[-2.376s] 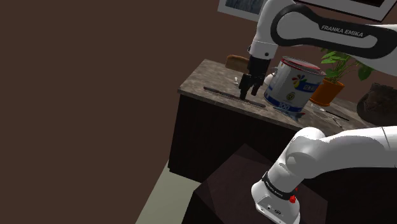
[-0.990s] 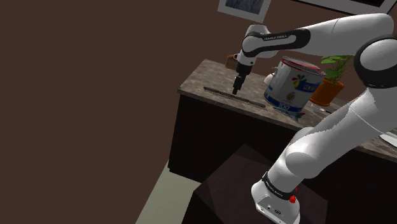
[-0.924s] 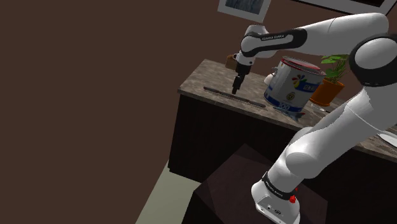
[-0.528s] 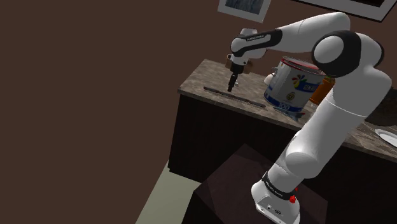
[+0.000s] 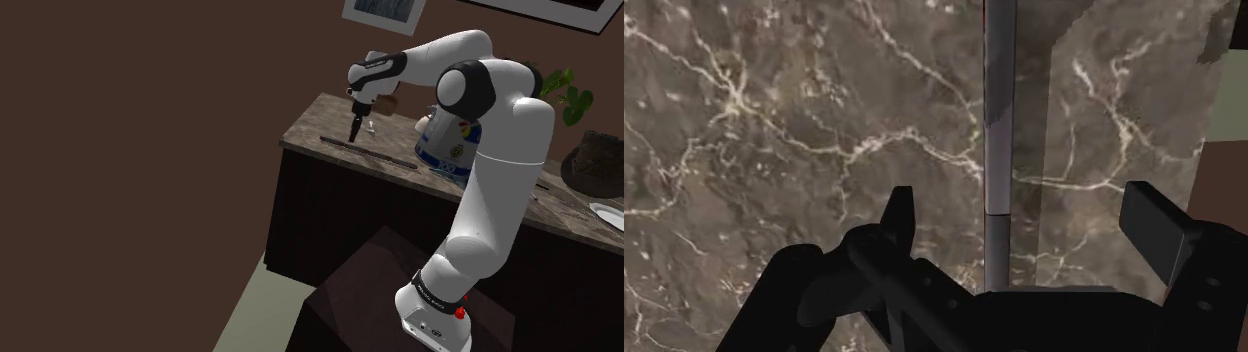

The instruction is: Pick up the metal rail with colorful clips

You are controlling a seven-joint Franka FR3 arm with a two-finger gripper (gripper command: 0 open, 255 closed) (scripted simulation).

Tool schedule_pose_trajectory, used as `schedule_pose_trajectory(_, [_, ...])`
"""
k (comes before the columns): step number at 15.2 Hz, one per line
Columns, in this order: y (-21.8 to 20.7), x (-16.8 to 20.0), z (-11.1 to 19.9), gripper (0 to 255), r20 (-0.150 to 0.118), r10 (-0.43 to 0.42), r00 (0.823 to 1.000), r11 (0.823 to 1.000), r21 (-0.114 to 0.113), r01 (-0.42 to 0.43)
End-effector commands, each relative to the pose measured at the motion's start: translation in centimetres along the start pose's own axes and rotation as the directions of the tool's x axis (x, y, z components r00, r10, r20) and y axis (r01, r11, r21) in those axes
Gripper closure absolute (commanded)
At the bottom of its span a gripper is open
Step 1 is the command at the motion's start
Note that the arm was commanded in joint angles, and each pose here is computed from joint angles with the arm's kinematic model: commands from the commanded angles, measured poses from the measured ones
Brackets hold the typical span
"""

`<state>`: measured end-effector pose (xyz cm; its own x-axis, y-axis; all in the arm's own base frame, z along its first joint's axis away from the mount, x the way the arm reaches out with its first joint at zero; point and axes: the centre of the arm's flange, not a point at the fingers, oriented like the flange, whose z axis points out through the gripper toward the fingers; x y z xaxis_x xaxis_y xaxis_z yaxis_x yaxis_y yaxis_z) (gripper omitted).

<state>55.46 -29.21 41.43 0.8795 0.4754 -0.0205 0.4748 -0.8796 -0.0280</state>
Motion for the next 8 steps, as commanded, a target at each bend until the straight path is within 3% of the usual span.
schedule_pose_trajectory(1, [0.2, 0.1, 1.0, 0, -0.001, -0.005, 1.000, 1.000, 0.000, 0.005])
schedule_pose_trajectory(7, [0.3, 0.1, 3.4, 0, -0.001, -0.005, 1.000, 1.000, 0.000, 0.005])
schedule_pose_trajectory(8, [0.3, 0.1, 3.4, 255, -0.001, -0.005, 1.000, 1.000, 0.000, 0.005])
